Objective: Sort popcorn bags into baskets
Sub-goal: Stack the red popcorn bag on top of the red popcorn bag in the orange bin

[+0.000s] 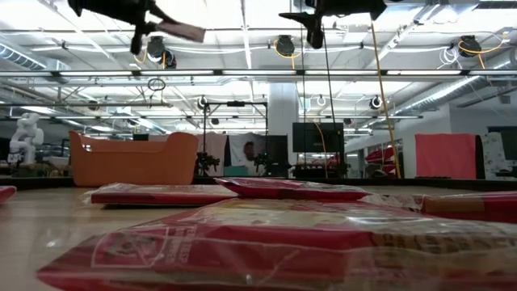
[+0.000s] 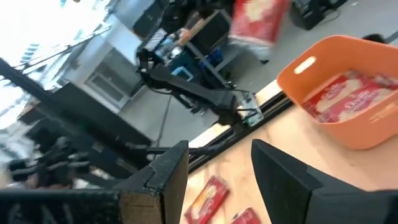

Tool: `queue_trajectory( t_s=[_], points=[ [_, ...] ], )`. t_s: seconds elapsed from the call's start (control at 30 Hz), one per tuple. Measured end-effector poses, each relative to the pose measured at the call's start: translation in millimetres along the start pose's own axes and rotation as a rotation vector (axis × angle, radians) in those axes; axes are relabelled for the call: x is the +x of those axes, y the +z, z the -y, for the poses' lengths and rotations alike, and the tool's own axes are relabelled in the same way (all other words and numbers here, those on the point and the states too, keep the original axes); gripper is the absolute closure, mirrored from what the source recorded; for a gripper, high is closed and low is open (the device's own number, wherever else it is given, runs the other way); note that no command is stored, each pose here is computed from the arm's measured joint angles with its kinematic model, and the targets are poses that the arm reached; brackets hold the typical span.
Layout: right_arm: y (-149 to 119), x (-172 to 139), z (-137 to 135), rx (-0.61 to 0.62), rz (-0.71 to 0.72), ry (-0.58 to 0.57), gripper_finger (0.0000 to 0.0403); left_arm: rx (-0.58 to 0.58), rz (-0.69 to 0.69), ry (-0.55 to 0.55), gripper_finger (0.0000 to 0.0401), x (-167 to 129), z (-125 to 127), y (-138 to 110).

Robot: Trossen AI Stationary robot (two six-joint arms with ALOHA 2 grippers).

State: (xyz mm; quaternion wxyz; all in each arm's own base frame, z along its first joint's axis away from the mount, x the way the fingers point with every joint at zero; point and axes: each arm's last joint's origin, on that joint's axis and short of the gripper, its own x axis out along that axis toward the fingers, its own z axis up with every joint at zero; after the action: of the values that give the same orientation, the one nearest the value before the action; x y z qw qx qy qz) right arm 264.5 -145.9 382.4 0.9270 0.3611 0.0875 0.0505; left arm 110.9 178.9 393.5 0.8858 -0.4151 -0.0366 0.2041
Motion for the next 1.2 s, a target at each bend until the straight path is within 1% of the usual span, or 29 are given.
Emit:
queue_trajectory(
  t_s=[0.1,0.17,0.27,0.33,0.47,0.6,0.67,0.8,0.9,1.0,1.13,1.2],
  points=[
    [0,-2,2,0.005,-0.024,0.023,0.0236,-0.027,-0.020,0.075,0.0344,-7,-12,0],
    [1,-4,3,0.008,-0.037,0.037,0.0236,-0.050,-0.031,0.115,0.0348,-10,-18,-1],
    [1,-6,4,0.001,-0.050,0.052,0.0236,-0.090,-0.015,0.121,0.0358,-12,-19,1],
    [-1,-6,6,0.000,-0.065,0.039,0.0236,-0.095,0.003,0.097,0.0360,-13,-12,7],
    [-1,-7,7,-0.007,-0.075,0.041,0.0236,-0.047,0.040,0.029,0.0358,-11,15,28],
    [0,-8,8,-0.008,-0.077,0.046,0.0236,0.027,0.075,-0.005,0.0358,-6,39,57],
    [0,-8,8,-0.009,-0.077,0.046,0.0236,0.060,0.075,0.005,0.0358,-4,47,71],
    [0,-8,8,-0.008,-0.077,0.046,0.0236,0.048,0.017,0.101,0.0357,1,37,92],
    [0,-8,8,-0.007,-0.074,0.043,0.0236,0.051,-0.067,0.158,0.0357,3,27,98],
    [0,-8,8,0.003,-0.072,0.038,0.0236,0.058,-0.167,0.253,0.0357,0,12,93],
    [0,-8,9,0.035,-0.056,0.014,0.0236,0.088,-0.274,0.462,0.0357,-7,3,76],
    [1,-8,9,0.042,-0.041,-0.004,0.0236,0.103,-0.346,0.545,0.0357,-11,0,69]
  ],
)
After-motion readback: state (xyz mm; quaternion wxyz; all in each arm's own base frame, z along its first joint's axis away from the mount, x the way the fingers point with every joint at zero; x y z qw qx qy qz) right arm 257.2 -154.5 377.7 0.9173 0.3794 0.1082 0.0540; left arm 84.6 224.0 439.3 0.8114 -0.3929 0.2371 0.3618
